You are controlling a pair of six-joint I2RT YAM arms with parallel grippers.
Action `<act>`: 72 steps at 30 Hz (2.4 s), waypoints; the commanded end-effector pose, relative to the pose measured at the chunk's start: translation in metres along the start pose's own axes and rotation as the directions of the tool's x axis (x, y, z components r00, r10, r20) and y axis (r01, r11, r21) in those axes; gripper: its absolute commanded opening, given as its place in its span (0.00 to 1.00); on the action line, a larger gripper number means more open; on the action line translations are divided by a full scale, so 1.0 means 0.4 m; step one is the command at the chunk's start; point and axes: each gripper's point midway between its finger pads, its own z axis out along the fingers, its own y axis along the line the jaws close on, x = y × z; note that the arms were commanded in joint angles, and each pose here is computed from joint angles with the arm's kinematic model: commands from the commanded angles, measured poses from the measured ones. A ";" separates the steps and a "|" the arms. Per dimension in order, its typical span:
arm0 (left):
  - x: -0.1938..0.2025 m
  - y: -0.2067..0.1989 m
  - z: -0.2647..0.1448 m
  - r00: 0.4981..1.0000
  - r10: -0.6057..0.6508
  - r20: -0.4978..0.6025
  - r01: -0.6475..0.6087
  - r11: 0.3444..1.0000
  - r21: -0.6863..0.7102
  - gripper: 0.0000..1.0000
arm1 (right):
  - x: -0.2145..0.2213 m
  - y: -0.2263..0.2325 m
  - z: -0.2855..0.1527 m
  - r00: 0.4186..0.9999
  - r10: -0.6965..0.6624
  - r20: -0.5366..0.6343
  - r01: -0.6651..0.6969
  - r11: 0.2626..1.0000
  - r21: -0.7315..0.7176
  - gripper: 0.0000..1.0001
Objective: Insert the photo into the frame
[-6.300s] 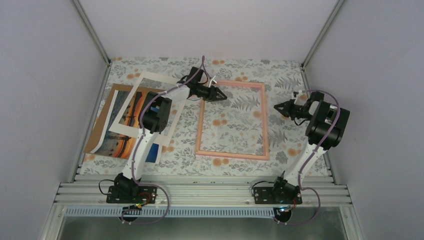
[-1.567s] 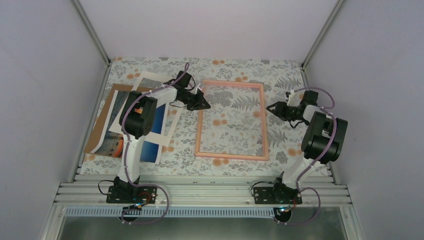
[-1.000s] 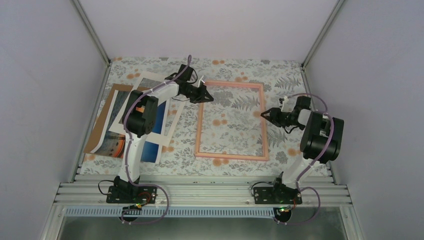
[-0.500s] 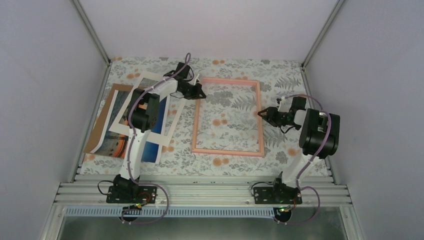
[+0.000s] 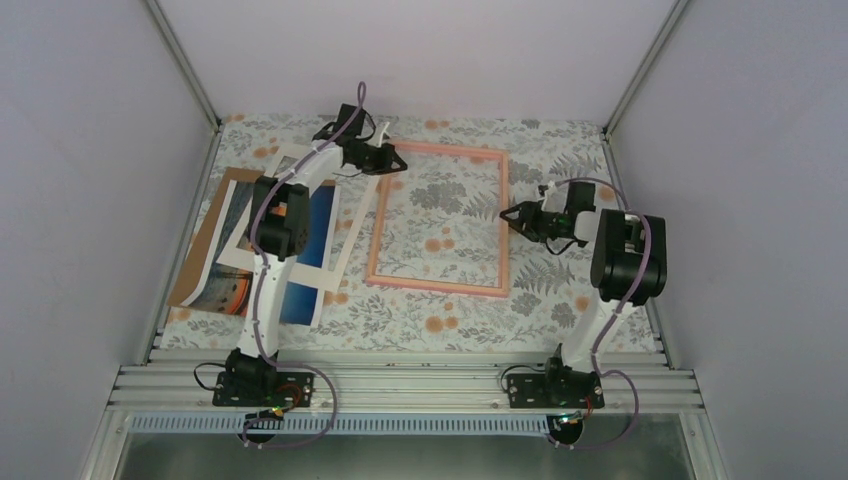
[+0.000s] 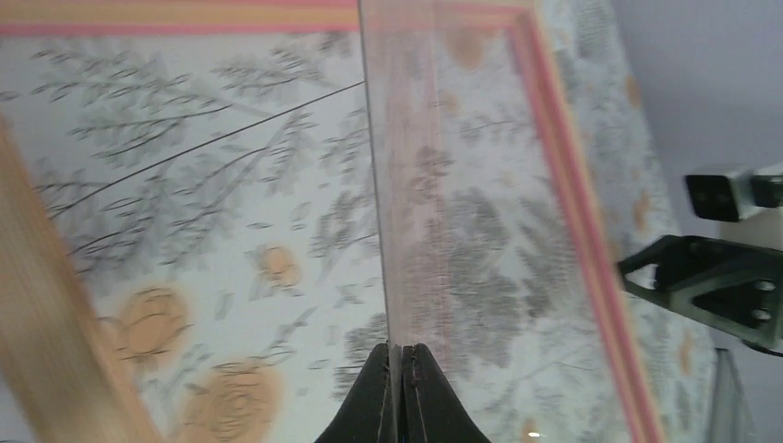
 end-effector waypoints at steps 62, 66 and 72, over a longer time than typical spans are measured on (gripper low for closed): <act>0.161 -0.085 0.051 0.926 -0.374 0.046 0.370 0.925 0.085 0.02 | -0.093 -0.041 -0.351 0.966 -0.135 0.222 0.078 0.966 0.248 0.77; 0.167 -0.068 0.054 0.925 -0.378 0.044 0.375 0.925 0.065 0.02 | -0.095 -0.036 -0.346 0.966 -0.142 0.218 0.086 0.965 0.248 0.77; 0.171 -0.047 0.057 0.926 -0.374 0.045 0.372 0.927 0.043 0.03 | -0.098 -0.030 -0.342 0.965 -0.151 0.214 0.095 0.964 0.249 0.78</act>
